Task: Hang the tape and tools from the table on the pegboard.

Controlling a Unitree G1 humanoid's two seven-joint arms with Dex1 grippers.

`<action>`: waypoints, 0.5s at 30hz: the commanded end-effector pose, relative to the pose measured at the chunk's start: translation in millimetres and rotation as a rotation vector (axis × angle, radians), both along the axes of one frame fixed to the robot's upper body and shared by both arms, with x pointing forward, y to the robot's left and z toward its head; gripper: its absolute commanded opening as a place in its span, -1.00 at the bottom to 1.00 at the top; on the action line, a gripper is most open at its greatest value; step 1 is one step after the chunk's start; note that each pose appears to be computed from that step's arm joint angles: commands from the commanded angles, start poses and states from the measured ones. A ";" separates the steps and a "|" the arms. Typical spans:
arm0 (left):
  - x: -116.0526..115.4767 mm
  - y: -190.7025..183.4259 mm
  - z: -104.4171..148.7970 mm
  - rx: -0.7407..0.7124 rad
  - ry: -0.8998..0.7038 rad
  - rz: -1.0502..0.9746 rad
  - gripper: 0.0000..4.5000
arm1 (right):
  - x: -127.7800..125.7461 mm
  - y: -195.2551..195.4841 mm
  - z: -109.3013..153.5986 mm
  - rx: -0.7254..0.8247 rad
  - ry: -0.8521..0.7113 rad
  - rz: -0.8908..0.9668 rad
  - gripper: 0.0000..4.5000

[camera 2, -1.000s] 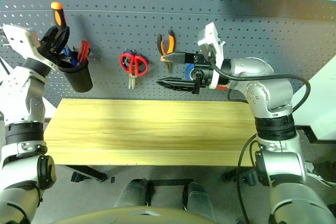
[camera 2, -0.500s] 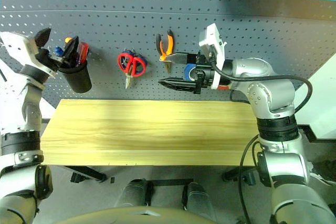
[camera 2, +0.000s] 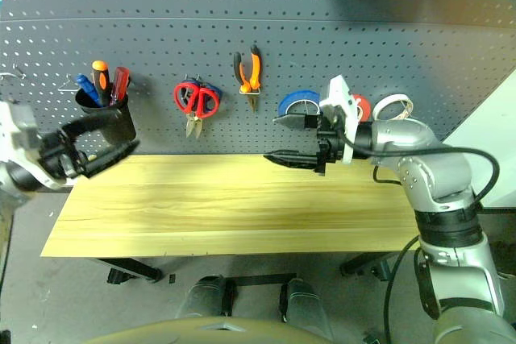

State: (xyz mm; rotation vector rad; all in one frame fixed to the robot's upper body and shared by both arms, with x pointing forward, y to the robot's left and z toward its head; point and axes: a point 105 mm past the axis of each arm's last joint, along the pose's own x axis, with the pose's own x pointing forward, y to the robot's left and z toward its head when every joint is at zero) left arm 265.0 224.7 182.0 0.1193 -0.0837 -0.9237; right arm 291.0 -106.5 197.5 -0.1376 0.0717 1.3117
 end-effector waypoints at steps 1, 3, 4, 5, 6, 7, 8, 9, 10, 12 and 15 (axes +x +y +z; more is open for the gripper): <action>-3.0 -12.2 -11.6 -0.011 -0.011 -0.076 0.99 | -4.5 -2.1 5.9 0.032 -0.061 -0.008 1.00; -5.4 -21.4 -25.7 -0.002 -0.038 -0.138 0.99 | -3.1 -10.8 -10.9 0.015 -0.024 -0.045 1.00; -6.7 -23.9 -30.3 0.013 -0.048 -0.159 0.99 | -2.8 -13.1 -15.9 0.005 -0.022 -0.057 1.00; -9.9 -30.0 -38.8 0.029 -0.032 -0.216 0.99 | -1.5 -18.6 -27.8 -0.021 -0.013 -0.081 1.00; -12.4 -33.4 -44.4 0.025 -0.008 -0.253 0.99 | -1.1 -21.9 -36.3 -0.034 -0.003 -0.097 1.00; -12.3 -35.4 -48.1 0.014 0.008 -0.266 0.99 | -0.9 -24.1 -42.5 -0.039 0.005 -0.110 1.00; -11.1 -37.0 -50.1 -0.003 0.006 -0.271 0.99 | 0.1 -27.1 -46.6 -0.032 0.012 -0.124 1.00; -10.2 -34.9 -52.6 -0.011 0.008 -0.270 0.99 | 1.0 -27.2 -49.1 -0.024 0.017 -0.131 1.00; -10.9 -31.4 -58.5 0.014 0.011 -0.281 0.99 | 2.8 -27.1 -52.5 -0.029 0.014 -0.139 1.00; -9.6 -26.0 -66.1 0.030 0.028 -0.281 0.99 | 5.4 -27.2 -57.2 -0.053 -0.004 -0.141 1.00; 0.5 -20.4 -66.7 0.011 0.022 -0.241 0.99 | 8.7 -22.9 -57.0 -0.077 -0.034 -0.122 1.00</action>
